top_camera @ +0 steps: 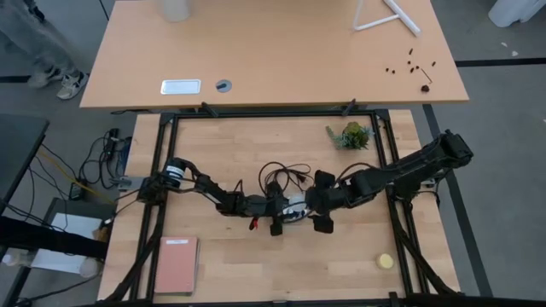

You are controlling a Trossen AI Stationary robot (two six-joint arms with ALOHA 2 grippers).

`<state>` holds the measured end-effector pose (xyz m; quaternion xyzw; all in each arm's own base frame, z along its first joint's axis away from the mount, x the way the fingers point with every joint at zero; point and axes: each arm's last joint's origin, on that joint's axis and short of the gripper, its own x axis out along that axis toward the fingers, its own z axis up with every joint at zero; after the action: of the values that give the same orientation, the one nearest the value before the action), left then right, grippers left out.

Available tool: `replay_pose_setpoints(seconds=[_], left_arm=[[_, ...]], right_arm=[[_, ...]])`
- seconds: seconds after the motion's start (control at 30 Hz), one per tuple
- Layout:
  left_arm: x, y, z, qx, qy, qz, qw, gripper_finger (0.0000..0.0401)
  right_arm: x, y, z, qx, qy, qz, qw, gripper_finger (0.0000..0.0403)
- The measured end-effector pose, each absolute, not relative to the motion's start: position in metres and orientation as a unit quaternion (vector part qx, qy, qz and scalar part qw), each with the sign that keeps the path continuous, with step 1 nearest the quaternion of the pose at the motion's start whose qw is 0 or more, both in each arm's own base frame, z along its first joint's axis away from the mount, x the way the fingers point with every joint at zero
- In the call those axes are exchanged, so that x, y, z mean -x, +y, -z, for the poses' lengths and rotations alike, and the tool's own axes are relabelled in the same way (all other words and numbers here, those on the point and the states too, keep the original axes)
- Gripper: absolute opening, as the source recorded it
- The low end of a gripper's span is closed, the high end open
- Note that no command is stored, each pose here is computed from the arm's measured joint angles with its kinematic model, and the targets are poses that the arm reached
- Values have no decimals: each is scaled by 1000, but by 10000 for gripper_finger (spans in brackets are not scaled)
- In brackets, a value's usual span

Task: Screw lightbulb
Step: Insert the lightbulb into the lamp

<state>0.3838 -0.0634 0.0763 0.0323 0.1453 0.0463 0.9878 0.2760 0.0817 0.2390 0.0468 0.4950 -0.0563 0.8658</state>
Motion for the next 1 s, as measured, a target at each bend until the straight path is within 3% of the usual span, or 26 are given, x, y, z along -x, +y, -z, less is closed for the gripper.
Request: replay_pose_setpoints(seconds=[0.57,0.77,1.0], left_arm=[[-384,-64,-77,-32,143,-44,988,195],[-384,-64,-76,-29,142,-45,988,195],[-384,-64,-76,-28,143,-45,988,195]], right_arm=[[-347,93,-243,86,564,29,821,374],[-356,82,-240,108,602,30,791,374],[-361,75,-241,121,600,-1,791,374]])
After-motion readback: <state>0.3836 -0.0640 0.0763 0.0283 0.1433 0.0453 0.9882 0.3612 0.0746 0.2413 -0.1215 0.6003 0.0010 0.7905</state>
